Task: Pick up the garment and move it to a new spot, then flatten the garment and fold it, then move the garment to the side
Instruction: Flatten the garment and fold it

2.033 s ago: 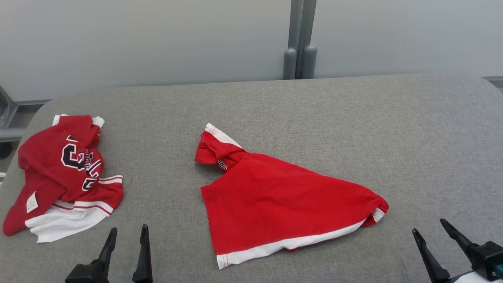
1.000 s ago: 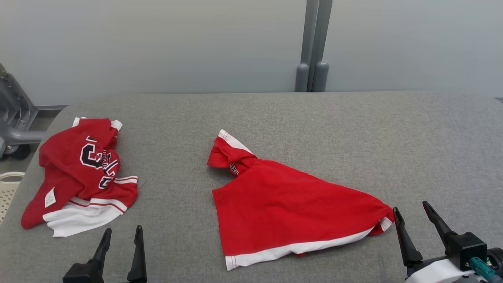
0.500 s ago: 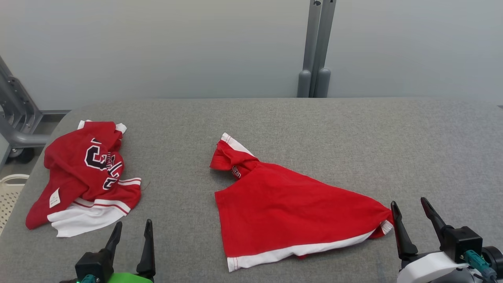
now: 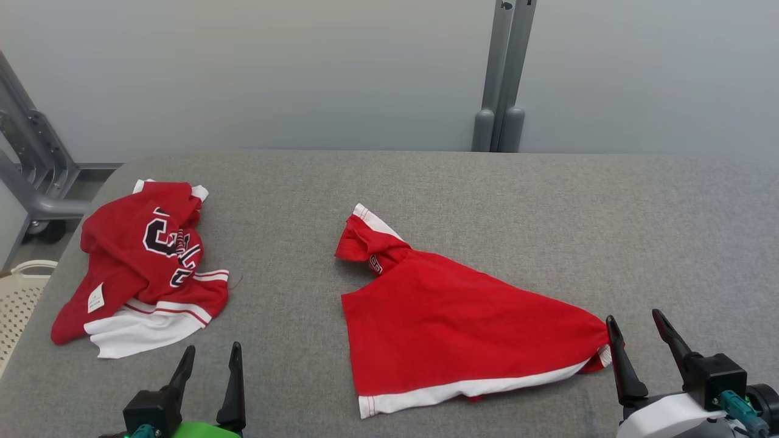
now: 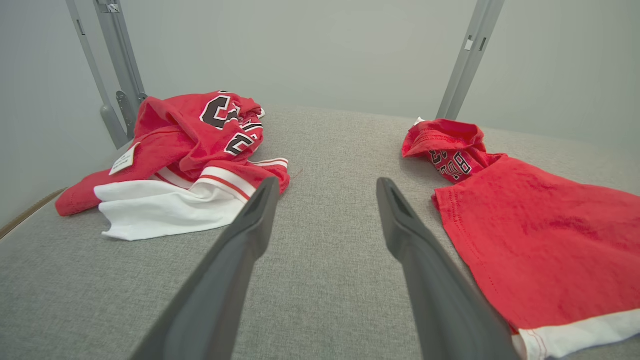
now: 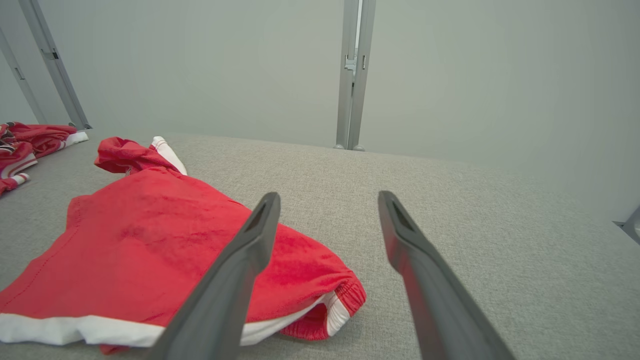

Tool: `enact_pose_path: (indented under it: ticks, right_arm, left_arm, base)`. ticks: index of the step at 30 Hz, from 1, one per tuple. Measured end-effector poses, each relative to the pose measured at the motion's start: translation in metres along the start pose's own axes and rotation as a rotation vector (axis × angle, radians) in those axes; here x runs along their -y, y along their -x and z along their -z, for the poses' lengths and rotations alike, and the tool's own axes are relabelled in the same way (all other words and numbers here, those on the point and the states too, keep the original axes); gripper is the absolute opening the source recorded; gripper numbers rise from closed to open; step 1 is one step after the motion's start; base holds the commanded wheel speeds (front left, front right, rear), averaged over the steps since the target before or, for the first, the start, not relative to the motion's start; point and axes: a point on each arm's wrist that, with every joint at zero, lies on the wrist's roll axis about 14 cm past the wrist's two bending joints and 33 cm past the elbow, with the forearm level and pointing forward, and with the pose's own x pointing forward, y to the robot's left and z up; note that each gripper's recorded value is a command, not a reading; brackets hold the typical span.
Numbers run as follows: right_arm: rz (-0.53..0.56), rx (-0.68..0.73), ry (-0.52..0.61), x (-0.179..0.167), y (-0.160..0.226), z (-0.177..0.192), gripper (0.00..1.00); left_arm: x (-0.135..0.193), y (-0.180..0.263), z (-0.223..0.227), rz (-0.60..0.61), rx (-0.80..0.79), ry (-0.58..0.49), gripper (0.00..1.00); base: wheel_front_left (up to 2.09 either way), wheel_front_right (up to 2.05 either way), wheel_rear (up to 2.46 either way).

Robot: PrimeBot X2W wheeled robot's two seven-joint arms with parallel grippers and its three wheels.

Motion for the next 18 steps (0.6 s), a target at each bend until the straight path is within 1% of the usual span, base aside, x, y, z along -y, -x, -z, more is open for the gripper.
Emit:
enact_pose_path:
  ticks: [8,12,14,18]
  right_arm:
    - [-0.003,-0.003,-0.001,-0.001,0.001,0.001,1.0]
    - [0.005,-0.013,-0.006,0.001,0.003,0.004,1.0]
    - [0.02,-0.056,-0.024,0.004,0.011,0.018,1.0]
    - [0.045,-0.19,-0.048,0.01,0.031,0.059,1.0]
  left_arm:
    - [0.004,-0.001,0.001,0.011,-0.004,0.004,1.0]
    - [0.01,0.0,0.012,0.028,-0.037,0.012,1.0]
    - [0.02,0.006,0.031,0.053,-0.098,0.023,1.0]
    - [0.05,0.019,0.069,0.123,-0.235,0.088,1.0]
  base:
    - [0.0,0.0,0.0]
    - [0.0,0.0,0.0]
    - [0.0,0.0,0.0]
    - [0.0,0.0,0.0]
